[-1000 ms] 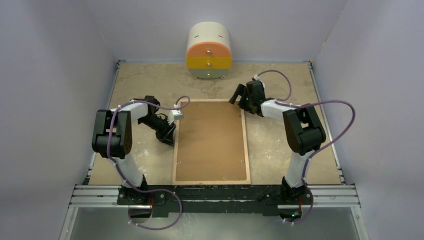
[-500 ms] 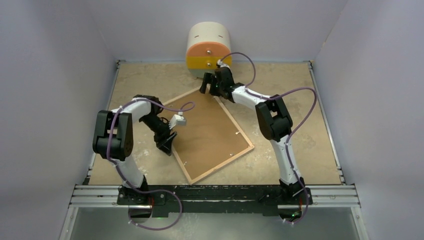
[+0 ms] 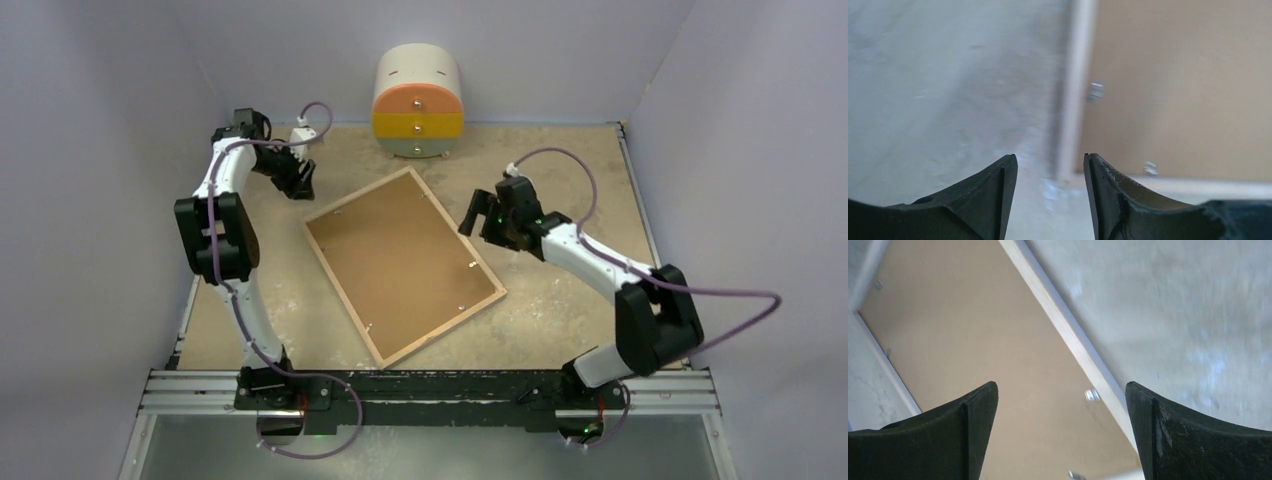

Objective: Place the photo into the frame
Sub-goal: Adjust the photo frame at the center of the board.

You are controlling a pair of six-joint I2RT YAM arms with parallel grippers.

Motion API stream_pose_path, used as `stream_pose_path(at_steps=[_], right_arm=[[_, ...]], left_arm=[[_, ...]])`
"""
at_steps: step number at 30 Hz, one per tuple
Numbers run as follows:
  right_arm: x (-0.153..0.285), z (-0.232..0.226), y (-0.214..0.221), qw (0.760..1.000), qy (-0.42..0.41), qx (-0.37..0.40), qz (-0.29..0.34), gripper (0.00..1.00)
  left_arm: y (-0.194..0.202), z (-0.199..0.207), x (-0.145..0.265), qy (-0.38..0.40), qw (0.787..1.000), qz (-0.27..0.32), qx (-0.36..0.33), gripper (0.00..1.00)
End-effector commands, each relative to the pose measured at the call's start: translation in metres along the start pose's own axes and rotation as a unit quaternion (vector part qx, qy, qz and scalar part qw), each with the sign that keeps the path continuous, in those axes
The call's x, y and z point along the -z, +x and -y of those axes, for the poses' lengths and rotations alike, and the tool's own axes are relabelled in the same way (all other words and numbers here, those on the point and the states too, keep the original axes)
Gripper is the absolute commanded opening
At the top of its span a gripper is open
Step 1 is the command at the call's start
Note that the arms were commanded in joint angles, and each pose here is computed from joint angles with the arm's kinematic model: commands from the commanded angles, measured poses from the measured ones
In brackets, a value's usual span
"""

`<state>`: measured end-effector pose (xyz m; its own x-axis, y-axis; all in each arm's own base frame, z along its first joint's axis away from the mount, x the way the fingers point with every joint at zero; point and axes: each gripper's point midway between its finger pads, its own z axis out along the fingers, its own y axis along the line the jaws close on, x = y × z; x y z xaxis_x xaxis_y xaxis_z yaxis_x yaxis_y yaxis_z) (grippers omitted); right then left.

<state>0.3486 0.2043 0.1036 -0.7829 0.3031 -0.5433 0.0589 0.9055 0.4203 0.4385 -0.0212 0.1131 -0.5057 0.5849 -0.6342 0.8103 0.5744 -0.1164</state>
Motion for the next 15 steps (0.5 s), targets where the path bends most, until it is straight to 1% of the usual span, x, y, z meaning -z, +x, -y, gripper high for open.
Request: stream_pose_path(at_steps=[1,4,7,12,15], right_arm=[[0.035,0.03,0.082,0.993,-0.001,-0.056,-0.104,0.99],[0.063,0.034,0.124,0.983,-0.042,-0.088,-0.153,0.99],[0.08,0.04,0.153,0.973,-0.06,-0.117,-0.188,0.99],[0.08,0.042,0.173,0.964,-0.08,-0.142,-0.209,0.99],[0.066,0.037,0.168,0.964,-0.087,-0.145,-0.204,0.99]], left_arm=[[-0.008,-0.078,-0.025,-0.103,0.991,0.028,0.081,0.53],[0.004,-0.09,-0.045,-0.114,0.989,0.013,0.096,0.51],[0.021,-0.085,-0.062,-0.104,0.989,-0.01,0.1,0.49],[0.052,-0.055,-0.079,-0.072,0.992,-0.049,0.094,0.47],[0.065,-0.027,-0.08,-0.033,0.994,-0.063,0.086,0.46]])
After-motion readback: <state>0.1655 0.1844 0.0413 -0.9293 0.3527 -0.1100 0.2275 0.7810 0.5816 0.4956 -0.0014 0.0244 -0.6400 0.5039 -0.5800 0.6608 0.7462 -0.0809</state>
